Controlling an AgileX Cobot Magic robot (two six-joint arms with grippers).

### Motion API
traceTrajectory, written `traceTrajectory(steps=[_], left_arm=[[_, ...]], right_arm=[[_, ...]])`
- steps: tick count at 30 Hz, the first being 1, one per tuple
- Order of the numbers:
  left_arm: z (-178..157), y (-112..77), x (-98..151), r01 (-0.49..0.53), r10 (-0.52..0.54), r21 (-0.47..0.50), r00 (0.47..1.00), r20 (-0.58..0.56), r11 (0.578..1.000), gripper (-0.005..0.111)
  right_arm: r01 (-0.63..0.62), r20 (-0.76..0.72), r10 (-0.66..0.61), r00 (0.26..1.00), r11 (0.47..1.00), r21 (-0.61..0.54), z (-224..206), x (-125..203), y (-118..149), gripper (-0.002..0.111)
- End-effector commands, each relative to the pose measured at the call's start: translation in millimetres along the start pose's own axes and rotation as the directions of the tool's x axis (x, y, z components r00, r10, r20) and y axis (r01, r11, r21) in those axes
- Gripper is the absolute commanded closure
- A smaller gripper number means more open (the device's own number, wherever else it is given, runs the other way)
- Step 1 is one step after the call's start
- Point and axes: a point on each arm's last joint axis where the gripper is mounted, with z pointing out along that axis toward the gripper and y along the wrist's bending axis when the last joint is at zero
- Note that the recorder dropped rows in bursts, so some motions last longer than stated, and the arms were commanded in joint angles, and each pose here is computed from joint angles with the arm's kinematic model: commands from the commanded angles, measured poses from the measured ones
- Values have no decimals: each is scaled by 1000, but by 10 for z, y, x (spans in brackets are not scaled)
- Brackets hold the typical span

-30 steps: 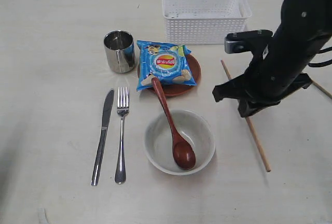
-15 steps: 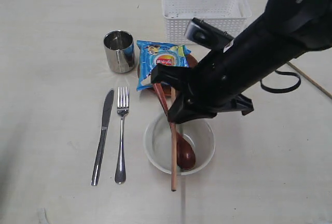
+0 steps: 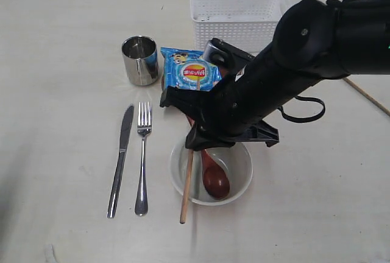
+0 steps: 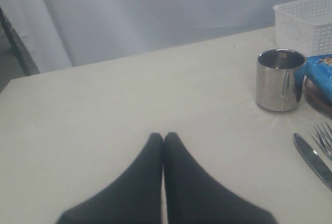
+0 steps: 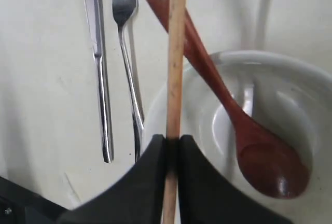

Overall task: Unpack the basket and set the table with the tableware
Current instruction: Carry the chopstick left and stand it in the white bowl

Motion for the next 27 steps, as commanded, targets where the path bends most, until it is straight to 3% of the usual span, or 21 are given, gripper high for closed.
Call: traceTrajectory(steps=[1,22,24,27], left_arm=[[0,-1,-2,16,-16,-2,1000,8,1000,107],[0,-1,-2,16,-16,-2,1000,8,1000,107],[0,-1,-2,16,-16,-2,1000,8,1000,107],[0,-1,-2,16,-16,-2,1000,8,1000,107]], right_arm=[[1,-14,0,1000,998,57,0,19,-51,109],[-53,-81,61,995,994,94,96,62,-98,108],[-53,-85,62,994,994,101,123,59,-110,103],[-41,-85,50,995,994,100,128,56,-111,83]])
